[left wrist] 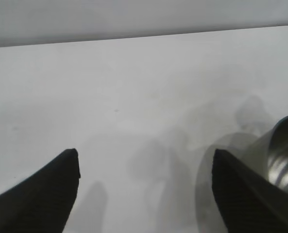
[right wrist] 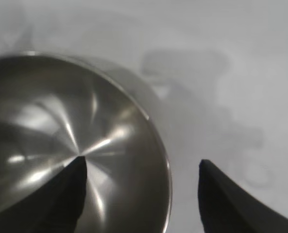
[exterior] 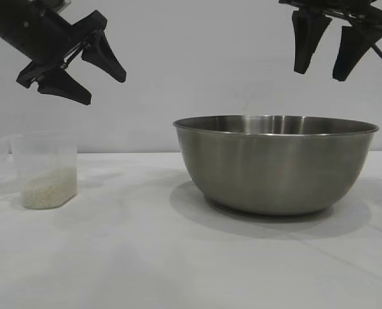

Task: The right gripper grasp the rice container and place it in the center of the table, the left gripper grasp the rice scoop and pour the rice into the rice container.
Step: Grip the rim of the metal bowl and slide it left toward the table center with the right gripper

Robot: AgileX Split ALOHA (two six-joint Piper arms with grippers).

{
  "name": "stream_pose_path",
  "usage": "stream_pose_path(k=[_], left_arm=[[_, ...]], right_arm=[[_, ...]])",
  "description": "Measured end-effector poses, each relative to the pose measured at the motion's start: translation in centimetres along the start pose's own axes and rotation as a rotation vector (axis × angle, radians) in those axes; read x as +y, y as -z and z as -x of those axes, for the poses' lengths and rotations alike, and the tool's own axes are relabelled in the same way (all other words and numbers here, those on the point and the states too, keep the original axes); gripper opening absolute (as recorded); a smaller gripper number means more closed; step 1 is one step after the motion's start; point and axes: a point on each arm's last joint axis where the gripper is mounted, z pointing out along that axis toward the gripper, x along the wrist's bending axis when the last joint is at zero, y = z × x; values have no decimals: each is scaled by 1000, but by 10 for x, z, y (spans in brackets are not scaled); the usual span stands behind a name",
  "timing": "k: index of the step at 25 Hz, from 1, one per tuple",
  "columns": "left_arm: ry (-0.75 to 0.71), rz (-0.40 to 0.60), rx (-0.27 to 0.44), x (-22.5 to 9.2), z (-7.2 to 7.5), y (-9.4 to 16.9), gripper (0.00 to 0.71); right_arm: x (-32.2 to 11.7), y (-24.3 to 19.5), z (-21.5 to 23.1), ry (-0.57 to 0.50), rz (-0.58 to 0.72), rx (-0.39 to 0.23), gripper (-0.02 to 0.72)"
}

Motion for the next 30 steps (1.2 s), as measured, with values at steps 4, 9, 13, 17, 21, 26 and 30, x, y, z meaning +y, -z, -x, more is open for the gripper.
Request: stream_pose_path(k=[4,9,13,17,21,26,30], left_arm=[[0,-1,-3,0,0,0,526],[0,-2,-8,0,1,0,526],[0,-2,-9,0,1,0,526],[0,-4,-16,0,1,0,526],[2,-4,-18,0,2,0,526],[2,-5,-21,0,2,0,526],[2,-5,-21,0,2,0,526]], right_arm=[[-11,-22,3,-22,-31,4,466],[-20,-40,16,-134,18,69,466],[-19,-42,32,-210,82,86,413],[-16,-47,35,-228,111,87,244],[-14,-57,37,-247,106,97,238],[-13,-73,39,-279,71,126,85],[-14,-75,39,-278,61,128,0]])
